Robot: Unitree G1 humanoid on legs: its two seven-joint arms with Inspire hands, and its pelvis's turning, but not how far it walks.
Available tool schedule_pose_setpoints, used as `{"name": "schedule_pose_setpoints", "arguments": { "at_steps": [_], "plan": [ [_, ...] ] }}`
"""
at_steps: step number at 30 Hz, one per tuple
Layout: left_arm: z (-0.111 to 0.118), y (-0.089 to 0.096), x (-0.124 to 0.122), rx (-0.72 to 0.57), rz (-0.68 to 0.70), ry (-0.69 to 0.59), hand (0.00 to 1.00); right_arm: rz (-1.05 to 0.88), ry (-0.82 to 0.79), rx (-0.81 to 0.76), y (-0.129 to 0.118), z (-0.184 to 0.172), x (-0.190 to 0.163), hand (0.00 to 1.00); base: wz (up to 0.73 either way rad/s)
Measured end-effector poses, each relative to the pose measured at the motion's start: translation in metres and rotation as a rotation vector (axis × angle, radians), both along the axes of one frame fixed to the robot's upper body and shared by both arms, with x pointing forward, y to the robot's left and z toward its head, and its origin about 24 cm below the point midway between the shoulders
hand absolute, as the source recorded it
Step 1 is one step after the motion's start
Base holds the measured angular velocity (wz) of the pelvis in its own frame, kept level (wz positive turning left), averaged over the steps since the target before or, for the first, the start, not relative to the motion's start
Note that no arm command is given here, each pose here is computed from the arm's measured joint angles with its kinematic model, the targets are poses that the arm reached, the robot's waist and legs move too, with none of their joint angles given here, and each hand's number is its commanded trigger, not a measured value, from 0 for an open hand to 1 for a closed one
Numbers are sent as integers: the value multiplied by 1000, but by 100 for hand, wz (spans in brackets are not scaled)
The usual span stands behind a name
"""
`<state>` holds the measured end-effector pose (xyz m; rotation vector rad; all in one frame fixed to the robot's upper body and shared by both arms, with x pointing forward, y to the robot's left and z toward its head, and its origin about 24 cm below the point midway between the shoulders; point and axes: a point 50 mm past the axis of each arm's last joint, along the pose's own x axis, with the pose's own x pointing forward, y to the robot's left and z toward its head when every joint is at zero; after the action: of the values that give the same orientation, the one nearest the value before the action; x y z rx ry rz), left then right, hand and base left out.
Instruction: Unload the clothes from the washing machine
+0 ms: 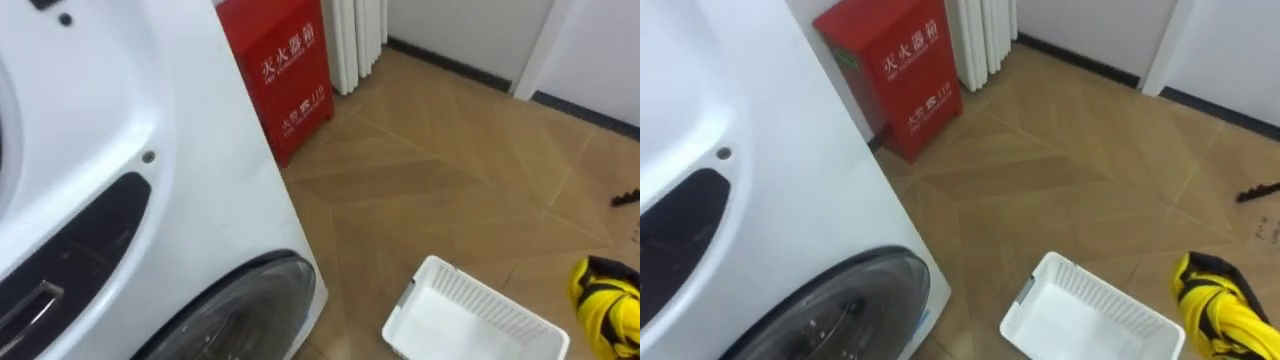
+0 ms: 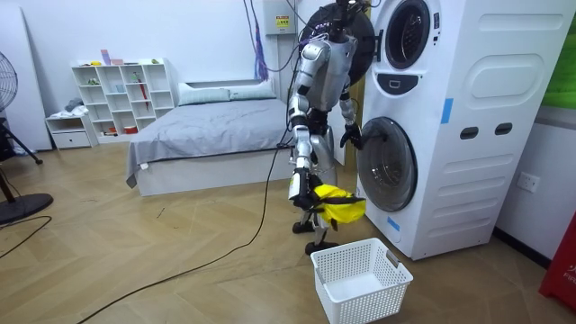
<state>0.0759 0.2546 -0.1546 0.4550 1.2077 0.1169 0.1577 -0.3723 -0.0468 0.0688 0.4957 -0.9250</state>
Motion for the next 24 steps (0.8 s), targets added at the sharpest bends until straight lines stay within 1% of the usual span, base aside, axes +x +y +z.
{"name": "schedule_pose_setpoints", "arguments": {
  "at_steps": [7, 11, 13, 15, 16, 17, 18, 19, 20, 24],
  "plan": [
    [0, -6, 12, -21, -15, -36, 0, -18, 19, 8, 3, -6, 6, 100, 2],
    [1, -10, 16, -34, -28, -58, 0, 1, 35, -18, 6, -7, 8, 100, 0],
    [1, -12, 19, -49, -13, -76, 0, 14, 31, -41, 8, -6, 10, 100, 5],
    [1, -14, 21, -53, -23, -85, 0, 22, 32, -46, 9, -6, 11, 75, 9],
    [1, -14, 22, -54, -27, -95, 0, 28, 32, -49, 10, -6, 11, 75, 6],
    [1, -15, 22, -52, -29, -97, 0, 33, 32, -51, 10, -6, 12, 70, 0],
    [1, -16, 22, -45, -39, -93, 0, 51, 36, -55, 13, -7, 14, 60, 5],
    [0, -17, 21, -44, -49, -87, 0, 72, 39, -57, 16, -7, 15, 17, 4],
    [0, -18, 21, -45, -55, -86, 0, 80, 41, -56, 17, -8, 16, 0, 4],
    [0, -20, 23, -48, -68, -93, 0, 118, 69, -43, 24, -15, 16, 0, 8]
  ]
}}
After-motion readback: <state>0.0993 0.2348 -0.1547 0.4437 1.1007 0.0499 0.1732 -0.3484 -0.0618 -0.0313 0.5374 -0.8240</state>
